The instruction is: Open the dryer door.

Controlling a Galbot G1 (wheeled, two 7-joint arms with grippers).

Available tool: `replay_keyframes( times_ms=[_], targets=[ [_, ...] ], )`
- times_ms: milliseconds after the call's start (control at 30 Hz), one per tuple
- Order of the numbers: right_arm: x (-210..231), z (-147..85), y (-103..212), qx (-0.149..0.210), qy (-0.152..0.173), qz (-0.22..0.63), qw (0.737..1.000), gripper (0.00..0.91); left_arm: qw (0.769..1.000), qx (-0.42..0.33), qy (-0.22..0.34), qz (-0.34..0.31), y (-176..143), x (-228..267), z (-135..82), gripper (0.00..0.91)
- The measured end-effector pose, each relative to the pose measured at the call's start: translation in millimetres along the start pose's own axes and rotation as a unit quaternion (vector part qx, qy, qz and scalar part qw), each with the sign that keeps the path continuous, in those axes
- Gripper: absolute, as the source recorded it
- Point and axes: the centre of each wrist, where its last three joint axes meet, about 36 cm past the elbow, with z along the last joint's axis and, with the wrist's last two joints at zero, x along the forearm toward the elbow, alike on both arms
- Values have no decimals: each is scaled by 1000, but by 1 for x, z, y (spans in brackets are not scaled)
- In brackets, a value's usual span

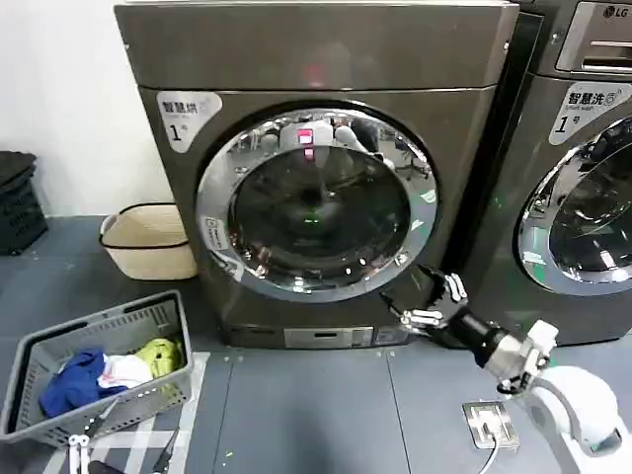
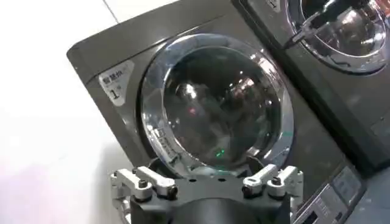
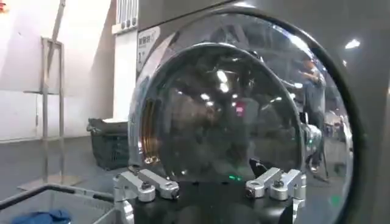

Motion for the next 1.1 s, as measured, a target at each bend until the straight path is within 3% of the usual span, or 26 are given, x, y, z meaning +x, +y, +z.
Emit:
replay_keyframes(
  times_ms=[1100],
  targets=[
    [-177, 7, -16, -3, 20, -103, 995, 907, 1000, -9, 12, -6, 3, 4, -5, 907]
  ],
)
